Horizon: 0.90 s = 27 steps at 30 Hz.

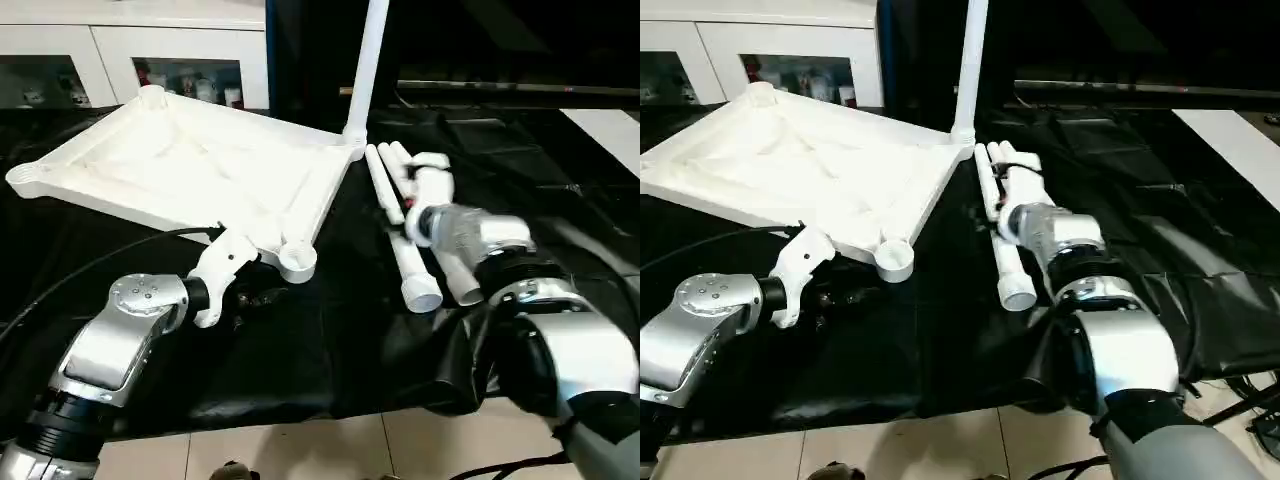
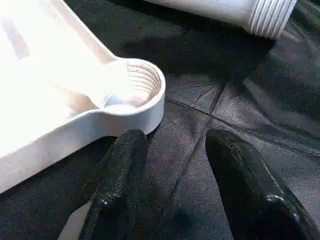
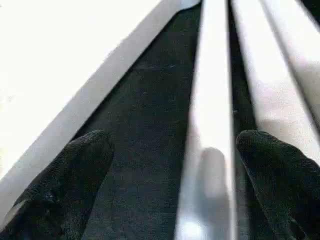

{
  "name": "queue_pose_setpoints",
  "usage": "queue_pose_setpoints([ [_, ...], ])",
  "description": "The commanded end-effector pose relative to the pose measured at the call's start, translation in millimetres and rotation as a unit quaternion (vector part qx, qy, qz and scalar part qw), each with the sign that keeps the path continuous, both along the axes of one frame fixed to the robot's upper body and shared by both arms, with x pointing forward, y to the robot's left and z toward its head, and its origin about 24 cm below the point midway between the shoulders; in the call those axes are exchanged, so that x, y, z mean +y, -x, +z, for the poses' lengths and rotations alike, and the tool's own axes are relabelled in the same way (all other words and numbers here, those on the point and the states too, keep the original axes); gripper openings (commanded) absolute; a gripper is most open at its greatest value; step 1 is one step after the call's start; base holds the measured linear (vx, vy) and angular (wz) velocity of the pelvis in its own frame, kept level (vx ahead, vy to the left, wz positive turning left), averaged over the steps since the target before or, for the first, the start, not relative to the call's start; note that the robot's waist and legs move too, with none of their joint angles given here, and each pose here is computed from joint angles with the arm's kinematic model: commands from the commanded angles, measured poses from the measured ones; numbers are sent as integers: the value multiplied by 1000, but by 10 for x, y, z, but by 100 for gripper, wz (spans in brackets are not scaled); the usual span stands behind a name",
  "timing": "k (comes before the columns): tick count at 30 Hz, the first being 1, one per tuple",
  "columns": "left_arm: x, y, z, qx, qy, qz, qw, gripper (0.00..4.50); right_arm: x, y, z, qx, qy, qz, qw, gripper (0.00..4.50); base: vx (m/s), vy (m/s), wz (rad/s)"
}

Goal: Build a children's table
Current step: Pick table leg

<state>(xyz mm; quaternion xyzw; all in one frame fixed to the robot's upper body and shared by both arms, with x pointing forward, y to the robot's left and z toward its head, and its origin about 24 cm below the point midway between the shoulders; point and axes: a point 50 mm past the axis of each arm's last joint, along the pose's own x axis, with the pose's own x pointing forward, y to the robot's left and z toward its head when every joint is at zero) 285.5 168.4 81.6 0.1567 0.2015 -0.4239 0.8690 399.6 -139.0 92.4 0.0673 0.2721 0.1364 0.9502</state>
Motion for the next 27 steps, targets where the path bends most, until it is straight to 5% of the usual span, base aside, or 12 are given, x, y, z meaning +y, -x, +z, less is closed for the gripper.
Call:
queue_pose_setpoints([
  [1, -17, 2, 33, -4, -3, -5, 1000, 237, -62, -11, 9, -2, 13, -15, 1000, 444, 0, 0, 0],
  [11, -36, -13, 51, -6, -1, -7, 1000, 237, 34, 128, -279, 72, 18, 9, 997, 444, 0, 0, 0],
  [27, -36, -28, 50, -9, -2, -6, 1000, 237, 144, 97, -214, 49, -4, 28, 998, 444, 0, 0, 0],
])
